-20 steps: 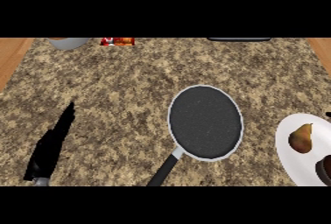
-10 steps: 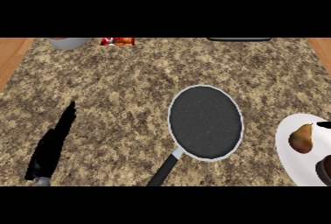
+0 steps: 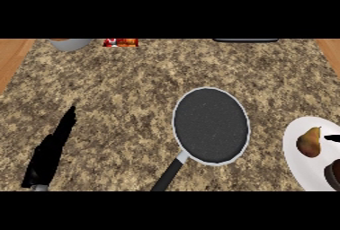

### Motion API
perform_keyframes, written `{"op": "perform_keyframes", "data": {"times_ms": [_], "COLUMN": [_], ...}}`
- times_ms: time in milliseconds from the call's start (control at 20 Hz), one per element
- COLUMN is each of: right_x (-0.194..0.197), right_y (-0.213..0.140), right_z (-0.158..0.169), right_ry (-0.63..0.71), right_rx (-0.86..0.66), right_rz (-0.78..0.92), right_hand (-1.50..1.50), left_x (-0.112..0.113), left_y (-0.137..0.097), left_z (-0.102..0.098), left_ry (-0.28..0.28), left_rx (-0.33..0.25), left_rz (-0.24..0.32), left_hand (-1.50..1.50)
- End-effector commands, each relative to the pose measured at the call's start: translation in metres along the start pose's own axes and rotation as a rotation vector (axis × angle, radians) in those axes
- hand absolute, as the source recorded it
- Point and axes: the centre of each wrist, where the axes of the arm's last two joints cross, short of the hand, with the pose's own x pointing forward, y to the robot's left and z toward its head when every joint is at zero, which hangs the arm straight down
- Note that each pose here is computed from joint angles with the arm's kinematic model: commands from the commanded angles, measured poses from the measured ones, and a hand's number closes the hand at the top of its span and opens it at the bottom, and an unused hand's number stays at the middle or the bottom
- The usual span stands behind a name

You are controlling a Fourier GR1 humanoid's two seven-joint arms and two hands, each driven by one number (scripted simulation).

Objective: Pick the cupcake from the plate and place it in the pan

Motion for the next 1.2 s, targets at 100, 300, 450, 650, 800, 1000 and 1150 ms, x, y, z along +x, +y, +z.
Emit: {"op": "perform_keyframes", "data": {"times_ms": [100,300,450,650,800,1000,1150], "right_x": [0.002,0.001,-0.002,-0.01,-0.014,-0.029,-0.01], "right_y": [0.012,0.011,0.021,0.044,0.03,0.037,0.057], "right_z": [-0.021,-0.028,-0.015,-0.036,-0.041,-0.044,-0.065], "right_ry": [0.022,0.026,0.022,0.008,-0.027,-0.04,-0.077], "right_rx": [0.027,0.022,0.036,0.037,-0.008,0.013,0.035], "right_rz": [0.009,0.022,0.013,0.005,-0.031,-0.093,-0.123], "right_hand": [-1.5,-1.5,-1.5,-1.5,1.5,1.5,1.5], "left_x": [0.004,0.007,-0.017,-0.005,-0.011,-0.005,0.008], "left_y": [-0.012,0.015,0.018,0.006,0.01,0.001,-0.008], "left_z": [0.003,-0.012,-0.014,0.003,-0.01,-0.002,-0.011], "left_ry": [0.01,0.003,0.012,0.011,-0.003,0.004,0.006], "left_rx": [-0.006,-0.001,-0.004,-0.006,0.008,0.0,0.006], "left_rz": [0.002,0.008,0.015,-0.01,-0.014,-0.006,0.013], "left_hand": [0.0,0.0,0.0,0.0,0.0,0.0,0.0]}}
